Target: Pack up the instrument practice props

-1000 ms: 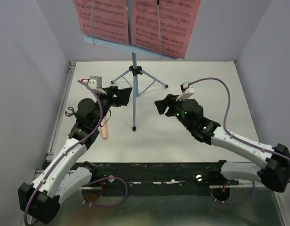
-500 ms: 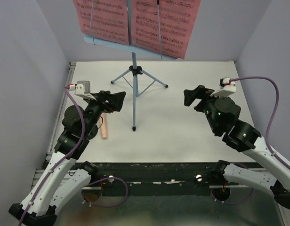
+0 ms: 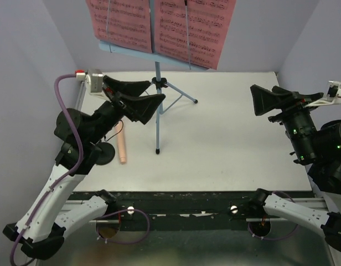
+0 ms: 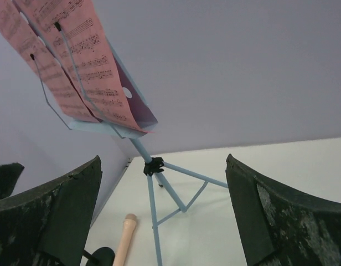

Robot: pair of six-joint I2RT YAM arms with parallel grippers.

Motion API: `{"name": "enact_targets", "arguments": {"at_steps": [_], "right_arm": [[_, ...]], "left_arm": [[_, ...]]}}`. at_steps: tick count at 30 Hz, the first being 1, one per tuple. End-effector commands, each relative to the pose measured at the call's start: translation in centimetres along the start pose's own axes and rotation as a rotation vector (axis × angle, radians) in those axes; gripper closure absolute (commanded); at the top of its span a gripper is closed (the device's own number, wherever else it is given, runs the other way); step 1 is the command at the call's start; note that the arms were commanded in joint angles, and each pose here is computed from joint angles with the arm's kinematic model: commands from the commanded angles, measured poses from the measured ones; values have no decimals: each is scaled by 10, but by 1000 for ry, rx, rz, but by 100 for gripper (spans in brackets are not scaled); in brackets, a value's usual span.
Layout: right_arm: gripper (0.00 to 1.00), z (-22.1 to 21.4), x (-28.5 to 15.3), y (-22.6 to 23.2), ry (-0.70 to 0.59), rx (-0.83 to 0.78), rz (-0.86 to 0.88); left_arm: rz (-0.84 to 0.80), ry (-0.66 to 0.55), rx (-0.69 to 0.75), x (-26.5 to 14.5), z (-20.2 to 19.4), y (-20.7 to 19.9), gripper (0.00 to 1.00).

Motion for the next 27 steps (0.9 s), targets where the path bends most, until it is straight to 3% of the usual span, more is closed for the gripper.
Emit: {"name": "enact_targets", "arguments": {"at_steps": [1,7,16,17,18,20,21,25,27], "right_arm": [[0,5,2,15,-62,-56,130],[11,-6,16,41,39,-88,227],[16,-9,43,61,10,-112,261],[21,-9,46,64,12,-126,267],[33,-10,49,65,14,-137,268],[77,-8,50,66,9,-151,273],[86,-7,51,66,5,-154,274],[84,-2,51,67,-1,-175,274],[60,-4,56,70,13,-199,278]], "left_arm": [[-100,56,102,27,15,-36,1],[-90,53,108,65,25,-38,3],[-34,-19,78,83,43,-36,8],[-31,-16,72,86,42,-35,9],[-31,-14,68,88,43,-36,9],[-28,-4,54,91,41,-35,10],[-24,0,52,92,40,-34,10],[-14,-18,65,94,43,-32,10],[-11,-21,65,98,43,-31,10]]}}
Point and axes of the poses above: each gripper's point midway between its finger pads, its own x axis out along the fingers, its own y axis along the line the jaws close on, z = x × y, the point moved 4 cm from there along -x, back along the fingers, and after that the axes turned 1 degree about -x, right-handed, at the moved point
